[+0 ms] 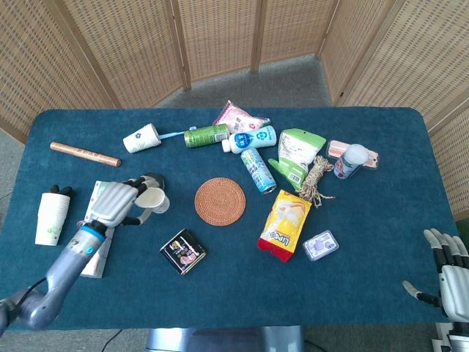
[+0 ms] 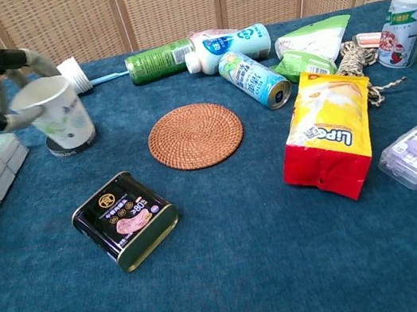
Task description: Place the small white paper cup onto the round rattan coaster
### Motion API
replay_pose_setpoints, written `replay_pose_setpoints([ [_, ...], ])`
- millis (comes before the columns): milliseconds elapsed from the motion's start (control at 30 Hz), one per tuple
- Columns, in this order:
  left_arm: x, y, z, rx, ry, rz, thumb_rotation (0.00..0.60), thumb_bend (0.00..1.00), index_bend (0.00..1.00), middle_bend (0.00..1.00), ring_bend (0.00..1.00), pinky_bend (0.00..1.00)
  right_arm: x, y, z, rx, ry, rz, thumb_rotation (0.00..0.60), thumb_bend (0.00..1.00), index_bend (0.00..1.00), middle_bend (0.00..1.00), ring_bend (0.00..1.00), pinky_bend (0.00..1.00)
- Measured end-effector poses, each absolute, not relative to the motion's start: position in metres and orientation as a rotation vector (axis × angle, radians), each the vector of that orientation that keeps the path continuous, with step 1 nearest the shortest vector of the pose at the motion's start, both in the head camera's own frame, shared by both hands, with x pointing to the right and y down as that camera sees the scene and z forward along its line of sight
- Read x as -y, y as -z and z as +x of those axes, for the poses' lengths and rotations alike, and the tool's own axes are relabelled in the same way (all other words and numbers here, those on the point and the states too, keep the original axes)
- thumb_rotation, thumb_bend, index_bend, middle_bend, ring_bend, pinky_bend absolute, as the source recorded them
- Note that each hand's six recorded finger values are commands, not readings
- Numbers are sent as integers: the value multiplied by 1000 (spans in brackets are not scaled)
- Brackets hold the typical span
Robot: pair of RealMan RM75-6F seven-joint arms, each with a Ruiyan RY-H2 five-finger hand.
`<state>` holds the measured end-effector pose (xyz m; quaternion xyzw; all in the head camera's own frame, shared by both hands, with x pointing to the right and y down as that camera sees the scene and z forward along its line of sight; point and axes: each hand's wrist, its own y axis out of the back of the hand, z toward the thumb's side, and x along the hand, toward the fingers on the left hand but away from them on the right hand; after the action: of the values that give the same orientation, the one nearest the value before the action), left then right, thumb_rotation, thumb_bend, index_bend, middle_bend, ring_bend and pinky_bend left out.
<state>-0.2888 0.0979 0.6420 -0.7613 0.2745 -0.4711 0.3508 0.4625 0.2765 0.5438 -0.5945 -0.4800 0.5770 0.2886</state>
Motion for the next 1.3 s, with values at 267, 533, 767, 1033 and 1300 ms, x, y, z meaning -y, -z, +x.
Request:
replay_pose_setpoints([
  [267, -77, -669, -243, -676, 1172, -1987, 507, 476, 240, 241, 337, 490, -283, -538, 476, 1319, -1560, -1558, 600, 144, 0, 0, 0, 0],
  [533, -69, -688, -198, -657, 1112, -2028, 506, 472, 240, 240, 337, 486, -288, -535, 488, 1344, -1580, -1536, 600, 143, 0, 0, 0, 0],
  [767, -68, -698, -171, -637, 1071, -2049, 509, 471, 240, 239, 334, 480, -292, -533, 495, 1362, -1592, -1525, 600, 145, 0, 0, 0, 0],
  [1033, -69, -705, -157, -623, 1052, -2051, 509, 471, 233, 237, 330, 474, -294, -531, 500, 1375, -1596, -1517, 600, 144, 0, 0, 0, 0],
  [1300, -72, -712, -156, -597, 1066, -2052, 515, 466, 159, 191, 263, 417, -294, -528, 502, 1385, -1591, -1515, 600, 144, 0, 0, 0, 0],
])
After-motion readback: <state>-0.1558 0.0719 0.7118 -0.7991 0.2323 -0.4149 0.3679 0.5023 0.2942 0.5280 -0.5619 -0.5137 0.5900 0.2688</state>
